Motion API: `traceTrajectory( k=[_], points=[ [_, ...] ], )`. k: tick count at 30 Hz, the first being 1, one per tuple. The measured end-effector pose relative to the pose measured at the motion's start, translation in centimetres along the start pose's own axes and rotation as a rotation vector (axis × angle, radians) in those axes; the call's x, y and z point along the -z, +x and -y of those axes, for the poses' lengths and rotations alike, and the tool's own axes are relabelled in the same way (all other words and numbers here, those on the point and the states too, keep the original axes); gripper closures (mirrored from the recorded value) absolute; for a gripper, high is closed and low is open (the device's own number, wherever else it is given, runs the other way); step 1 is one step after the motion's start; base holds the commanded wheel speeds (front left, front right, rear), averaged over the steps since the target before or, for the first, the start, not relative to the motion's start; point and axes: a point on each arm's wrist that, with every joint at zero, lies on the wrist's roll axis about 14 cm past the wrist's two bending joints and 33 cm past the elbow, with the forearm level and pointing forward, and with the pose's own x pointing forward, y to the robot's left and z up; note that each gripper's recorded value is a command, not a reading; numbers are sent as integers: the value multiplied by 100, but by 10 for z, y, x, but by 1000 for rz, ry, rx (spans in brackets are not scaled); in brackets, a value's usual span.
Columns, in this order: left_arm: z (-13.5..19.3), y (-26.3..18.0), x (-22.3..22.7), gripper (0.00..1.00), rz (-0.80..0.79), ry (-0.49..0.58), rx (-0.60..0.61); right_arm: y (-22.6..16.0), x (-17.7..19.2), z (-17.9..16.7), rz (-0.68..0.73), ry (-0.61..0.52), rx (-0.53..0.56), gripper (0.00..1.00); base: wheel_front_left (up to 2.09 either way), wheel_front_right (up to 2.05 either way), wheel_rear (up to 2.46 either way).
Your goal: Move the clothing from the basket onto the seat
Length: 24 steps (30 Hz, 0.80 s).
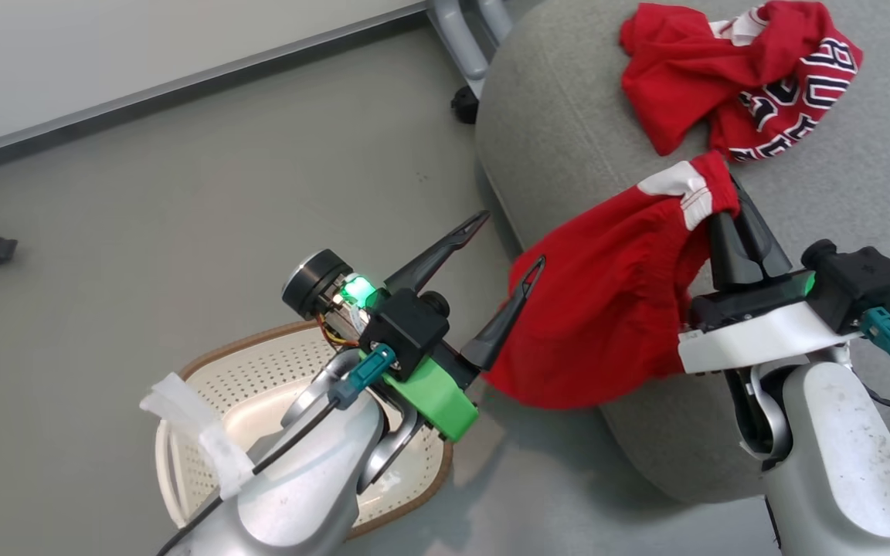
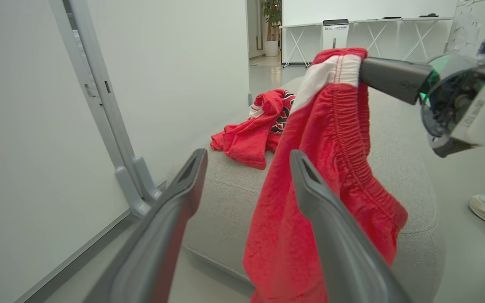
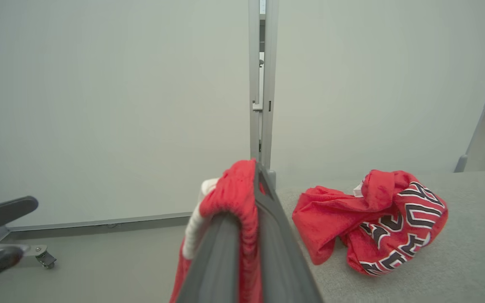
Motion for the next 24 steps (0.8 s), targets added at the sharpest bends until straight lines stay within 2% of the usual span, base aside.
traceTrajectory(
  k=[6,14,24],
  points=[
    [20,9,10,0,-14,-22,70,-13,2,24,-19,-26,67,100,0,0,0],
    [25,10,14,0,-22,-35,89,-15,3,31,-25,-29,89,100,0,0,0],
    [12,7,19,0,-28,-40,63,20,-32,42,100,-56,104,100,0,0,0]
  ],
)
